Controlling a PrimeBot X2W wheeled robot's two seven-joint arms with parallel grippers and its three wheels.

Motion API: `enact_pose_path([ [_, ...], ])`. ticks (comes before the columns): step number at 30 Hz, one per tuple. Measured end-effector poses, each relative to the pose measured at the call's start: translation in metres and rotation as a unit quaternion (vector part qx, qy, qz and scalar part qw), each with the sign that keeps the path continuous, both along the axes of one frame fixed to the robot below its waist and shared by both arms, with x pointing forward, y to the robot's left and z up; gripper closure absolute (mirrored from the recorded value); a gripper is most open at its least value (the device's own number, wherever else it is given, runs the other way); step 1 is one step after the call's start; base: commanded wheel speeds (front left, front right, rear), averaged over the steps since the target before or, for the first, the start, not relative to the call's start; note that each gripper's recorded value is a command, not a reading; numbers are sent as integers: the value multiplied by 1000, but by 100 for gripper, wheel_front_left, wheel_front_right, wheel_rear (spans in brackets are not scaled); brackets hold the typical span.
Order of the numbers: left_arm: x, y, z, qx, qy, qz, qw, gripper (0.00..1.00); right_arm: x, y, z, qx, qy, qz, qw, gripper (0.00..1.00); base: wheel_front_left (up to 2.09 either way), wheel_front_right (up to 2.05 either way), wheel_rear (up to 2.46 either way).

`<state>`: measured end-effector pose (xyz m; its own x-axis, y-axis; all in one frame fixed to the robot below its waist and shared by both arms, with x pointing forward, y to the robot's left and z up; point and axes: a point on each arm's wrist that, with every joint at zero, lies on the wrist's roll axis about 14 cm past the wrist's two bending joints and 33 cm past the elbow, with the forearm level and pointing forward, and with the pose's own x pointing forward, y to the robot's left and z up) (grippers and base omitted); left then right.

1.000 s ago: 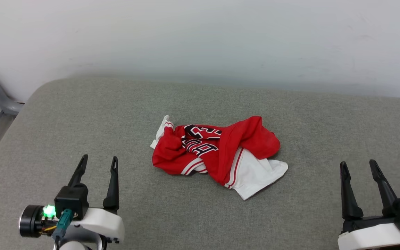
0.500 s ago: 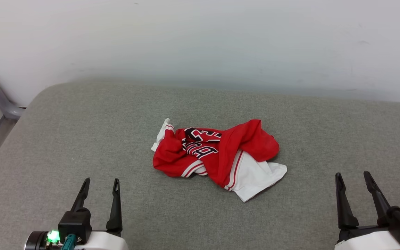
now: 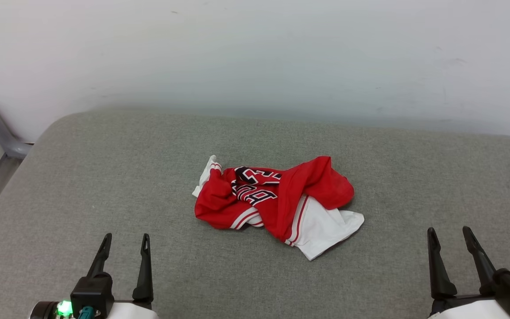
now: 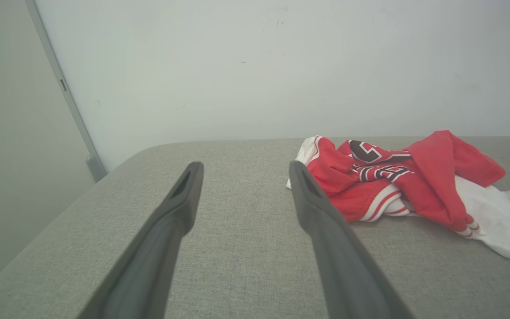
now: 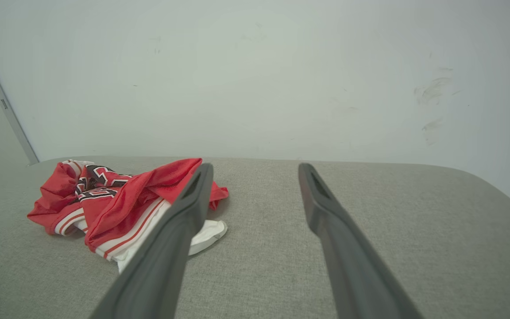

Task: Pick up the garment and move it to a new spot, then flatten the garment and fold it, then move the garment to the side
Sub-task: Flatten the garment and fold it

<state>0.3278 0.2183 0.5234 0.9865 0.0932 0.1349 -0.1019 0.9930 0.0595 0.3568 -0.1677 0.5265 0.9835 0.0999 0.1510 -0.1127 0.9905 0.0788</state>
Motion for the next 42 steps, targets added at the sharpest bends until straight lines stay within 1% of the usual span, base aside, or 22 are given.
enact_pose_path([
  [22, -3, 0, -4, 3, 5, -5, 1000, 0, 1, 0, 3, -1, -4, 0, 1000, 0, 0, 0, 0],
  [24, -3, -1, -5, 4, 7, -4, 1000, 0, 5, 1, 12, -6, -18, 1, 1000, 0, 0, 0, 0],
  [26, -3, 0, -6, 3, 8, -4, 1000, 0, 13, 4, 28, -18, -44, 4, 999, 0, 0, 0, 0],
  [27, -1, -1, -6, 2, 9, -4, 1000, 0, 26, 10, 60, -34, -92, 9, 995, 0, 0, 0, 0],
  [30, 0, -2, -7, 1, 11, -6, 1000, 0, 40, 21, 95, -44, -143, 19, 988, 0, 0, 0, 0],
  [33, 2, -2, -8, 1, 13, -6, 1000, 0, 52, 41, 121, -57, -180, 46, 981, 0, 0, 0, 0],
  [36, 4, -1, -8, 0, 14, -5, 1000, 0, 65, 59, 133, -75, -196, 85, 974, 0, 0, 0, 0],
  [39, 3, 0, -10, -1, 16, -3, 1000, 0, 76, 81, 126, -97, -179, 134, 970, 0, 0, 0, 0],
  [42, 4, 0, -11, -2, 18, -2, 1000, 0, 86, 104, 121, -114, -142, 183, 966, 0, 0, 0, 0],
])
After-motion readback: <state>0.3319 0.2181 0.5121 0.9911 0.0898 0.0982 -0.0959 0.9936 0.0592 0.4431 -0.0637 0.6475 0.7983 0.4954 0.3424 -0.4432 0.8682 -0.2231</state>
